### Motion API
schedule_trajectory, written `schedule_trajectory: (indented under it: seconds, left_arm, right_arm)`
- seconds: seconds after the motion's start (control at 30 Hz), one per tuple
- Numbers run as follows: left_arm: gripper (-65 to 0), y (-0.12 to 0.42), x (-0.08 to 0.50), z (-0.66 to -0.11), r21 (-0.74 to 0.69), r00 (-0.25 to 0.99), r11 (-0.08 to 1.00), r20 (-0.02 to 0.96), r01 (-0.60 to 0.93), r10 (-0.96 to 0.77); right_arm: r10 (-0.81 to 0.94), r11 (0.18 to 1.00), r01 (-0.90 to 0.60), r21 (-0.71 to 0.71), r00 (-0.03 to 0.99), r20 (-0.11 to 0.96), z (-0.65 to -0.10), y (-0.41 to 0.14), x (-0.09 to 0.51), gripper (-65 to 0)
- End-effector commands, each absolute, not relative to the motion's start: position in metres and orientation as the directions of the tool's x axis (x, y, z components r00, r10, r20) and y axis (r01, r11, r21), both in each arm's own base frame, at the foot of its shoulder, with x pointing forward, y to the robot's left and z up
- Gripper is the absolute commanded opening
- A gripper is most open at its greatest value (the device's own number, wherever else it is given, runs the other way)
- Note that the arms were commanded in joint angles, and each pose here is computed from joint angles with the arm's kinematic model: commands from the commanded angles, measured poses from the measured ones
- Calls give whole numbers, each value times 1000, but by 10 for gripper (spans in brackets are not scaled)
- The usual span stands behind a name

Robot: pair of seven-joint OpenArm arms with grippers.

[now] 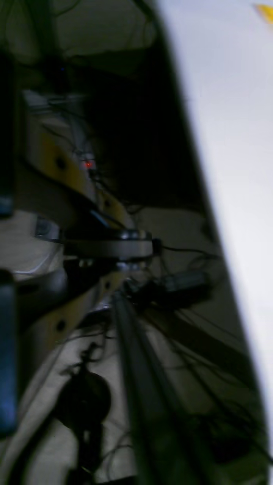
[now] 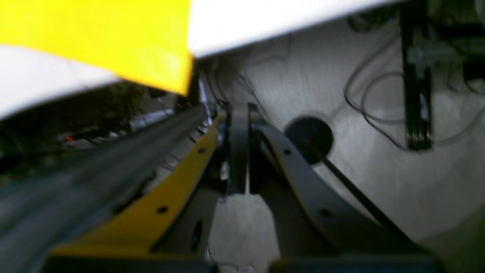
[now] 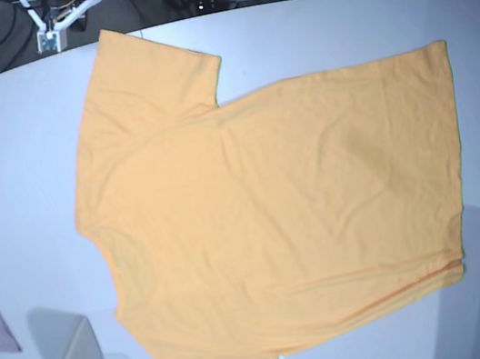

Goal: Fold the T-shirt properly
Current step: 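Lower both grippers onto the shirt's shoulder corners and grasp them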

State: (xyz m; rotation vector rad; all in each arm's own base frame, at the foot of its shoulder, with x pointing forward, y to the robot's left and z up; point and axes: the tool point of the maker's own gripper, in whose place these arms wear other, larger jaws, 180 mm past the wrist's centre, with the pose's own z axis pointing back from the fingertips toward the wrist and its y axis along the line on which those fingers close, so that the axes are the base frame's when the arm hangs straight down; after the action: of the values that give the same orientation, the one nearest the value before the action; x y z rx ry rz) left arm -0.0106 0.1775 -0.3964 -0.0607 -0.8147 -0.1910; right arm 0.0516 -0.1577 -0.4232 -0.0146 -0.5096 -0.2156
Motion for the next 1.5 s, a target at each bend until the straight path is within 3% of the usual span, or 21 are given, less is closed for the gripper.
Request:
schedule_trajectory:
  seconds: [0.0, 0.17, 0.23, 0.27, 0.37, 0.43, 0.7, 0.93, 1.2, 1.47]
  left_arm:
    - [-650, 175, -8, -386, 14, 650, 982, 748, 190, -136]
    - [-650, 181, 13, -371, -46, 611, 995, 791, 90, -18]
    - [-540, 195, 24, -365, -47, 583, 998, 812, 35, 18]
    - [-487, 202, 27, -363, -42, 574, 999, 819, 12, 28]
    - [-364, 229, 35, -358, -17, 548, 998, 835, -55, 44]
    - [-319, 243, 38, -354, -13, 533, 995, 844, -100, 64]
    - [-304, 283, 53, -349, -105, 476, 969, 856, -225, 203]
    - [-309, 280, 73, -339, -257, 414, 946, 853, -198, 318]
    - [-306, 303, 74, -361, -301, 448, 905, 793, -299, 412]
    - [-313, 329, 94, -356, -314, 461, 900, 778, -302, 427]
  right_arm:
    - [-217, 974, 215, 66, 824, 524, -416, -157, 63, -650]
    - [-448, 891, 302, 339, 710, 543, -401, -139, 98, -650]
    - [-482, 868, 289, 403, 685, 546, -395, -140, 111, -650]
    - [-494, 859, 280, 430, 678, 545, -392, -139, 116, -597]
    - [-561, 807, 279, 520, 636, 529, -383, -138, 131, -348]
    - [-574, 797, 272, 539, 619, 536, -378, -141, 140, -264]
    - [-592, 798, 321, 510, 580, 560, -391, -172, 157, -309]
    - [-628, 771, 424, 475, 630, 457, -424, -204, 154, -309]
    - [-617, 768, 415, 488, 683, 391, -435, -186, 148, -309]
    - [-575, 771, 361, 524, 747, 332, -442, -147, 140, -309]
